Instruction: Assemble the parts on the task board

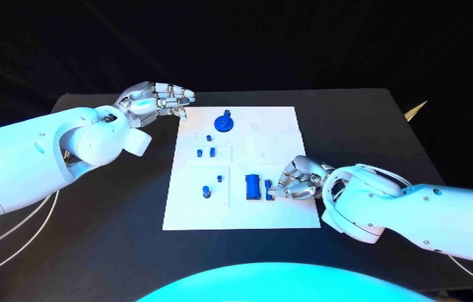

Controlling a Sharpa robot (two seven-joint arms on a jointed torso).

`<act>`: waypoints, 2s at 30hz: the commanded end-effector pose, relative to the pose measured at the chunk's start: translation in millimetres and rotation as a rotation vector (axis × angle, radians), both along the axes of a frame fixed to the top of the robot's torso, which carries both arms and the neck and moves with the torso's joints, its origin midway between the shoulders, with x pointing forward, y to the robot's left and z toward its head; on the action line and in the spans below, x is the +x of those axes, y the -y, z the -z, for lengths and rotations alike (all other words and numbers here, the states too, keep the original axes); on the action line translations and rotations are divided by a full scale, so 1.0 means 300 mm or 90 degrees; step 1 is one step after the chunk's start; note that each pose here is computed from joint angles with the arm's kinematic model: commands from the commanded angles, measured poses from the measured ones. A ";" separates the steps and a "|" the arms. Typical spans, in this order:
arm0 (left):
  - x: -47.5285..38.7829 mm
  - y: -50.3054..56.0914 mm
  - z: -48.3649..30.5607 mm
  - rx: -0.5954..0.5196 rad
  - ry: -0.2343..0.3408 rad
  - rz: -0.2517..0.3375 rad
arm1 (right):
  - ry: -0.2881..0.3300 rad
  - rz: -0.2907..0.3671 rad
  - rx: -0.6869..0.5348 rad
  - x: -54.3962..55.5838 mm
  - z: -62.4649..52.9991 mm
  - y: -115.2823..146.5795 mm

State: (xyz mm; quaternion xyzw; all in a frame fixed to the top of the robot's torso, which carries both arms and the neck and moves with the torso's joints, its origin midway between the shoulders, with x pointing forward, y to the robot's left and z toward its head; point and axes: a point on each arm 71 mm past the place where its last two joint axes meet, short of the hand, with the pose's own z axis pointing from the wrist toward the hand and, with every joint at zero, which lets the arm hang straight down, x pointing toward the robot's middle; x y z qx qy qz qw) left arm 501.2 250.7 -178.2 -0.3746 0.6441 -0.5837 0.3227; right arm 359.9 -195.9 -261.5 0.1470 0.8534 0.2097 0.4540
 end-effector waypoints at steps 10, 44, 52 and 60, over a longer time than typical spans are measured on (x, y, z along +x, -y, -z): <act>0.007 0.001 -0.002 -0.023 0.027 -0.026 | 0.117 -0.006 0.209 0.106 -0.076 0.054; 0.051 0.070 0.136 -0.038 0.055 -0.235 | 0.217 0.212 0.513 0.487 -0.080 0.116; -0.061 0.152 0.152 -0.024 0.065 -0.297 | 0.222 0.282 0.623 0.374 -0.112 0.014; -0.126 0.191 0.153 -0.013 0.070 -0.329 | 0.220 0.304 0.649 0.340 -0.124 -0.012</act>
